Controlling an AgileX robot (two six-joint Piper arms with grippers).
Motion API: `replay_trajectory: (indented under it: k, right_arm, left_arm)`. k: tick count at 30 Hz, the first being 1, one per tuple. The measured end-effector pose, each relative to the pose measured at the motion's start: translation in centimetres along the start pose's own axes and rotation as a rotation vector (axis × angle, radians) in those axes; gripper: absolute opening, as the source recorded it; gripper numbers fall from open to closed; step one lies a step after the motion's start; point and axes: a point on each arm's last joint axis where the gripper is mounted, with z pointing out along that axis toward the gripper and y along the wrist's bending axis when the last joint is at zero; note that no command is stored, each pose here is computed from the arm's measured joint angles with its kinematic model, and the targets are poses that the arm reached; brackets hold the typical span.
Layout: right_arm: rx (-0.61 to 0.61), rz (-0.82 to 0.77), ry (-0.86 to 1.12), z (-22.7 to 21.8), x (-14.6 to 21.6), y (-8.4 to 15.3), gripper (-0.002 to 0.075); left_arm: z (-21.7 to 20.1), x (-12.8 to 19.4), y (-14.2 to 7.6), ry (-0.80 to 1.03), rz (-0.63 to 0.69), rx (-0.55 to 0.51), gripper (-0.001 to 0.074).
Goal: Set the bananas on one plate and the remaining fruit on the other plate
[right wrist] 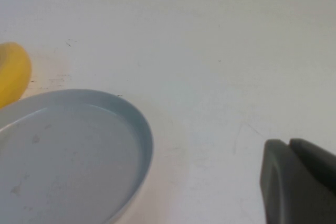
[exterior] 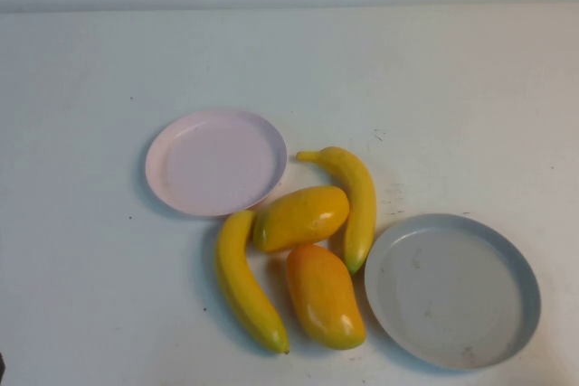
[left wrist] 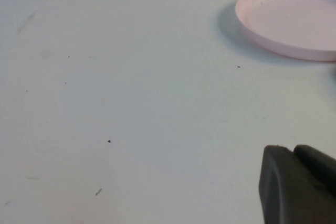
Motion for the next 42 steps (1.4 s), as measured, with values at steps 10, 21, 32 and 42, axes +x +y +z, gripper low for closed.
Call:
replay_trajectory:
  k: [10,21,32,42]
  right_arm:
    - [0.000,0.000,0.000,0.0,0.0,0.0,-0.0017]
    - [0.000,-0.002,0.000,0.0,0.0,0.0,-0.0017]
    - [0.000,-0.002,0.000,0.0,0.0,0.0,-0.0017]
    - [0.000,-0.002,0.000,0.0,0.0,0.0,-0.0017]
  left_arm:
    - [-0.1,-1.3,-0.7,-0.130,-0.389,0.106,0.0002]
    - [-0.4,-2.4,-0.9,-0.196,-0.713,0.185,0.0000]
    - [-0.7,-11.4,-2.6,0.185,-0.511,0.347,-0.0002]
    - [5.5,-16.6,-1.9,0.614,-0.239,0.359,-0.0002]
